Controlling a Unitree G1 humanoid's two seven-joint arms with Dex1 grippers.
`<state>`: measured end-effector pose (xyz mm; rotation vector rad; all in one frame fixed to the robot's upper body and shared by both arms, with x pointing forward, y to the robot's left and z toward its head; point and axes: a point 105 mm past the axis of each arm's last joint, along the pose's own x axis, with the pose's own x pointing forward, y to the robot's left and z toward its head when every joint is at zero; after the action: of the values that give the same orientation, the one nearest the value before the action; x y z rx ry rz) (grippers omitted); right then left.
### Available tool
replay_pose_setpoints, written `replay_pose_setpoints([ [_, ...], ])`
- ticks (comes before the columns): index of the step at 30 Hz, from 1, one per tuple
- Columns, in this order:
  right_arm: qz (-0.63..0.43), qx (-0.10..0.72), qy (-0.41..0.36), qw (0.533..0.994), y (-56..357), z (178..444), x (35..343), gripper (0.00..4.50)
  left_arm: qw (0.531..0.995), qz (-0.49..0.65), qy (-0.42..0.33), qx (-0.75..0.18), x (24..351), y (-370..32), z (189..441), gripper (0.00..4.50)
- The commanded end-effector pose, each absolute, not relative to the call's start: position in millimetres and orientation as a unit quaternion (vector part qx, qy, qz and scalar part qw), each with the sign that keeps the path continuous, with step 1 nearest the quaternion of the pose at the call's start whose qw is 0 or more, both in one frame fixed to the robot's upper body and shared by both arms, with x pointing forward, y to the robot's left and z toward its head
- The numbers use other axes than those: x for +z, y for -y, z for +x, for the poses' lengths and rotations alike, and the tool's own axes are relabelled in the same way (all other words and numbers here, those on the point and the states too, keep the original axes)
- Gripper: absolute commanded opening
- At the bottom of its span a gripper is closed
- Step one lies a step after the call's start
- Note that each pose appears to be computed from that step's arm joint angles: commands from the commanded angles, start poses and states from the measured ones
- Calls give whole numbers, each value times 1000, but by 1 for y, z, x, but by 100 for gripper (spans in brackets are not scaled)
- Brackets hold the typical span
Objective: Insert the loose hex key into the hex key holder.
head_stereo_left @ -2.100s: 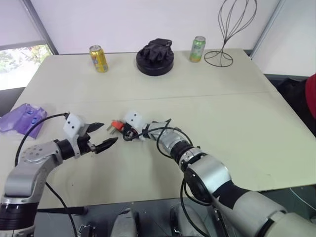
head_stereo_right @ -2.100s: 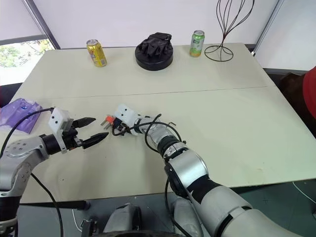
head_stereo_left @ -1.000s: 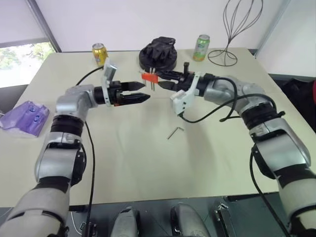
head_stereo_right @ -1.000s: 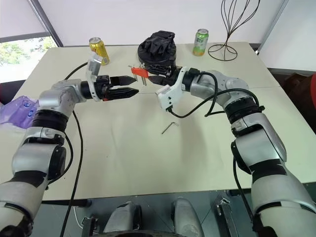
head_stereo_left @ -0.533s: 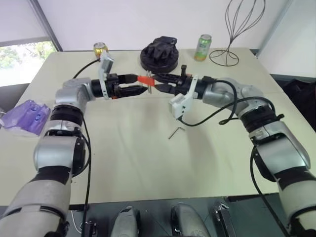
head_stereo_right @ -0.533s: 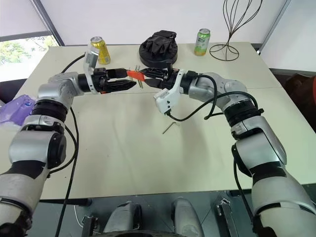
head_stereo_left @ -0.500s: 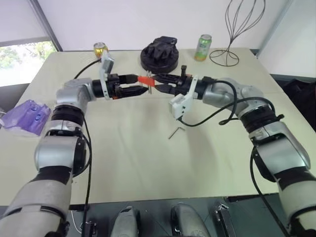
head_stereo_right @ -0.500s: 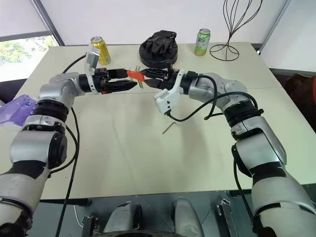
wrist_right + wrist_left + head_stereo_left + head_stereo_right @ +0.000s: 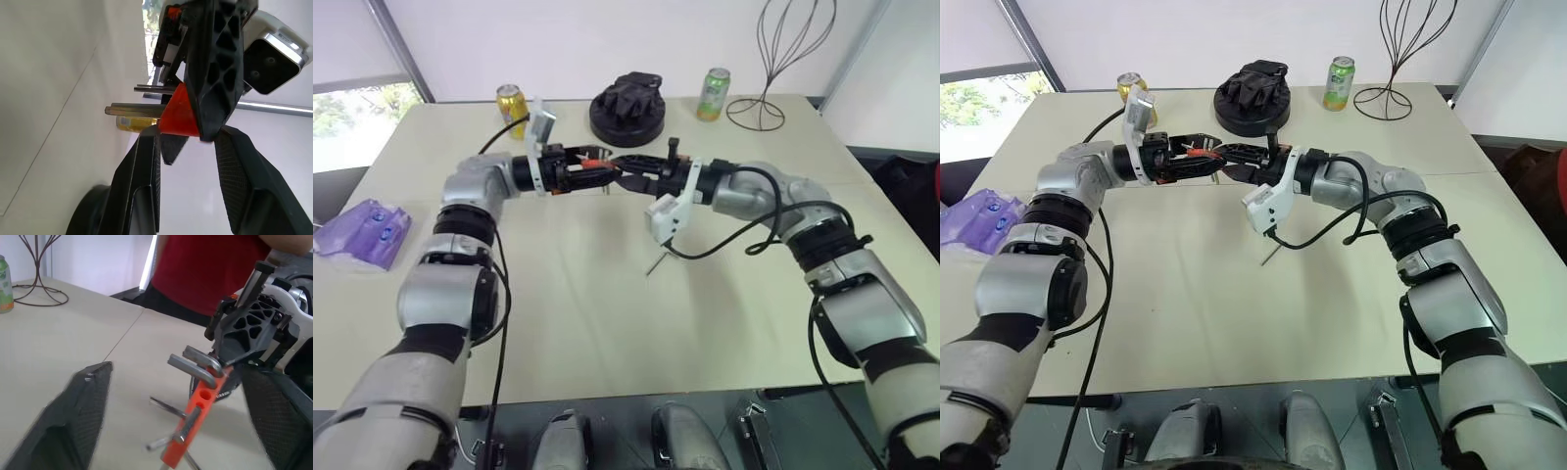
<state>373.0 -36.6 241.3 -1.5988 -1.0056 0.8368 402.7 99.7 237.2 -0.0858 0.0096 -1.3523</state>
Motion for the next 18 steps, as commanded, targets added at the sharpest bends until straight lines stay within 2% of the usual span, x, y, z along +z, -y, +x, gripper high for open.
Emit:
replay_pose_setpoints([
  [1, -651, 331, 446, 518, 33, 366, 260, 100, 774, -23, 23, -632, 254, -98, 402, 204],
  [5, -650, 329, 442, 523, 35, 367, 260, 100, 773, -23, 18, -634, 252, -99, 401, 10],
  [18, -646, 333, 440, 527, 33, 366, 258, 100, 785, -25, 25, -618, 250, -103, 405, 2],
])
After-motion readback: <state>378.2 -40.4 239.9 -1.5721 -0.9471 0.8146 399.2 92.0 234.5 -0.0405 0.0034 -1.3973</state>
